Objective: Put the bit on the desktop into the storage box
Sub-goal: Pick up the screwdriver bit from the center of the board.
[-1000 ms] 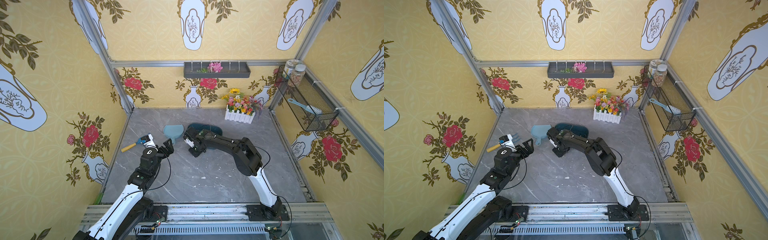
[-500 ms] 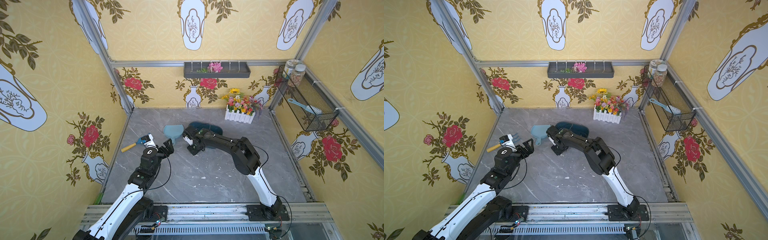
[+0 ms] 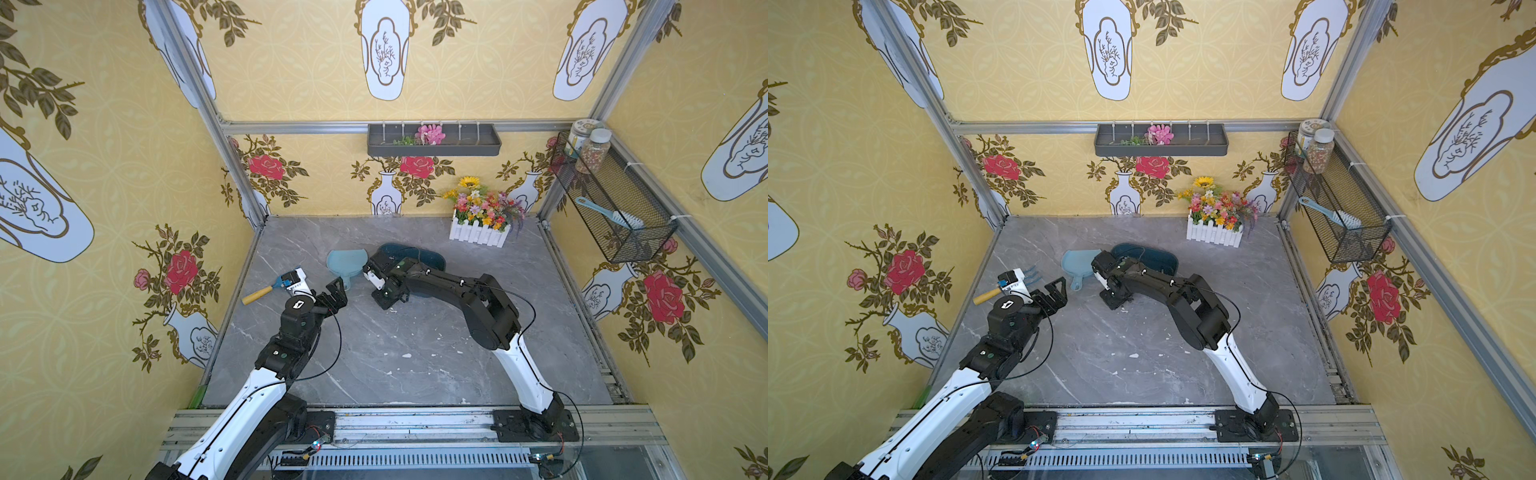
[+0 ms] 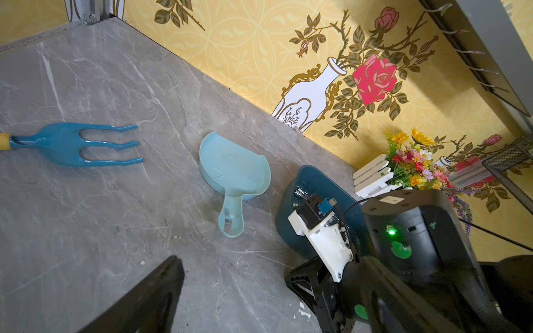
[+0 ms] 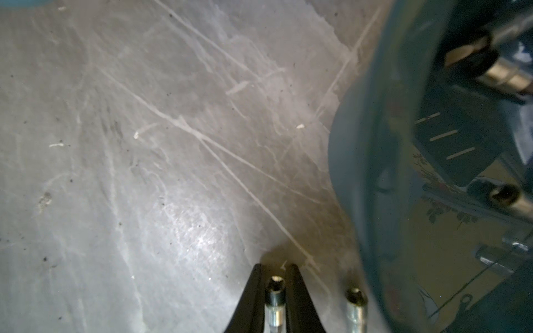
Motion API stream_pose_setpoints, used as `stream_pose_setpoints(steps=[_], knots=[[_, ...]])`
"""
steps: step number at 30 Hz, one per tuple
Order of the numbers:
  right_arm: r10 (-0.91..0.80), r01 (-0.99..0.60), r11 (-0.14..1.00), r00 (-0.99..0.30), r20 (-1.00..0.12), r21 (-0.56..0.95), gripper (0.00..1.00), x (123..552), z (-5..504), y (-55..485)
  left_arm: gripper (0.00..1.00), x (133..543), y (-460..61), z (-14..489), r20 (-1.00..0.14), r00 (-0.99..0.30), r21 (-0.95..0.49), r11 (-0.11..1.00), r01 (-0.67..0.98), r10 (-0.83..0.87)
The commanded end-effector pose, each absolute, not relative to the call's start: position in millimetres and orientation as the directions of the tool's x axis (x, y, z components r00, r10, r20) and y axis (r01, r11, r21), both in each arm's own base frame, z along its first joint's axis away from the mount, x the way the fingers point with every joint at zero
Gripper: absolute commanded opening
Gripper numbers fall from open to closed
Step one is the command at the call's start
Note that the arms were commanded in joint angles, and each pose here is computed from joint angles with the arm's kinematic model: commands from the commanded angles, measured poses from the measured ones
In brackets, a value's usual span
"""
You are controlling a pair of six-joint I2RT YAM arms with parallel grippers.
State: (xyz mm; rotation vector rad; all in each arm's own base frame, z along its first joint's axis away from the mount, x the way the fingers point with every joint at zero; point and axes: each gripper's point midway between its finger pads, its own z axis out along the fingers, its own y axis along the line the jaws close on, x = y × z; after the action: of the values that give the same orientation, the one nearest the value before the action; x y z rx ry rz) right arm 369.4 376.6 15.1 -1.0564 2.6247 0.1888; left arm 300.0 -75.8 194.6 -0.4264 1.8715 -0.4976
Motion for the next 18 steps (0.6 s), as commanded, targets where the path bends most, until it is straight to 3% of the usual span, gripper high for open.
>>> stream_pose_setpoints(steps=[1, 18], knots=[[-0.667, -0.682, 0.731, -0.710, -0.228, -0.016, 0.16, 354, 8, 355, 1.00, 300, -74, 198, -0.796, -0.325, -0.525, 0.850, -0.053, -0.511], [-0.590, -0.661, 0.749, -0.700, -0.403, 0.052, 0.16, 371, 100, 346, 1.00, 303, -78, 192, -0.790, -0.346, -0.524, 0.851, -0.049, -0.506]])
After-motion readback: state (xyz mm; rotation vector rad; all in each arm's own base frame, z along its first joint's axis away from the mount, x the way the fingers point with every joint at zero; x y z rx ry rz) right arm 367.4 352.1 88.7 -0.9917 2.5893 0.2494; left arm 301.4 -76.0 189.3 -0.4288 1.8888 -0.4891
